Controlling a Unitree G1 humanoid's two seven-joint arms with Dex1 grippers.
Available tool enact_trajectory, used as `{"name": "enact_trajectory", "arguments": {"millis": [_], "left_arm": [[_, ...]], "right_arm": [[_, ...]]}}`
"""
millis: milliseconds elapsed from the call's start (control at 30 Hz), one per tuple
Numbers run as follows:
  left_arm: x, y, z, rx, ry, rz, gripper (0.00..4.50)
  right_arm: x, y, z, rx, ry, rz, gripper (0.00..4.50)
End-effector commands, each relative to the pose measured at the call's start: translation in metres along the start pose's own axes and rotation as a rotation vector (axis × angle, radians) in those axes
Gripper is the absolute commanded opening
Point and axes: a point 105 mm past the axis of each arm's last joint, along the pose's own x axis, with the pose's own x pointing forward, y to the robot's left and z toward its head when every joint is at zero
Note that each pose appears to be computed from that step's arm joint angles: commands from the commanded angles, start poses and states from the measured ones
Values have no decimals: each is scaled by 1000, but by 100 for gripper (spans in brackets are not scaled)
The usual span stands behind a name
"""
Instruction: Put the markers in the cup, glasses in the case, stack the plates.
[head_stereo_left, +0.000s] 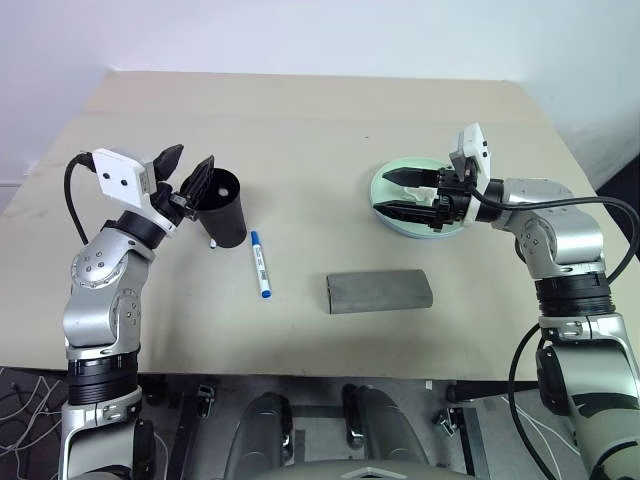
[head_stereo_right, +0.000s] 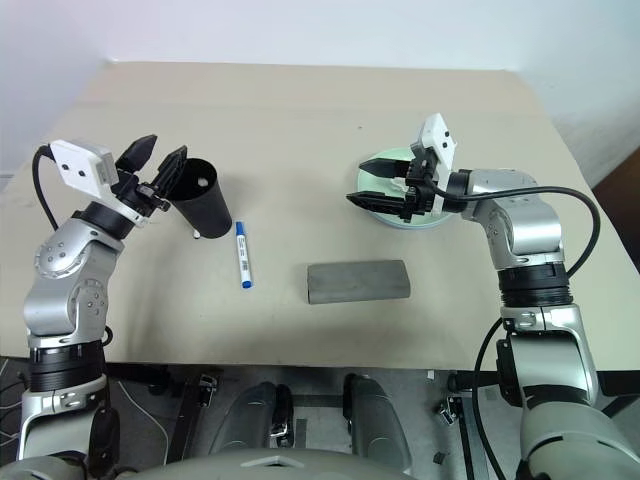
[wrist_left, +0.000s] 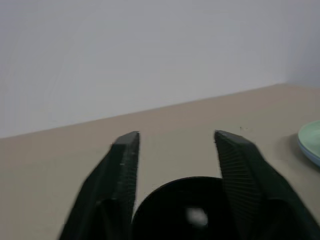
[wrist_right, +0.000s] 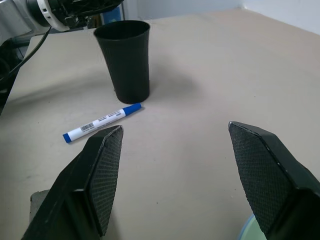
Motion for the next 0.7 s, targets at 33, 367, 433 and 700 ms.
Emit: {"name": "enact_trajectory", "arguments": {"millis": [33,367,433,700], "left_arm": [[-1,-7,19,21,-63,-31,302],[-6,-11,47,-34,-32,50,302],[-11,-18,48,-23,-8,20,302],[-39,-49,50,-105,101,-157,302]], "right_arm": [[-3,0,16,-44,-42,1,354],[-1,-5,15,-44,-42,-2,354],[2,-5,15,-40,-49,2,354],[8,-6,14,-39,-49,28,354]]}}
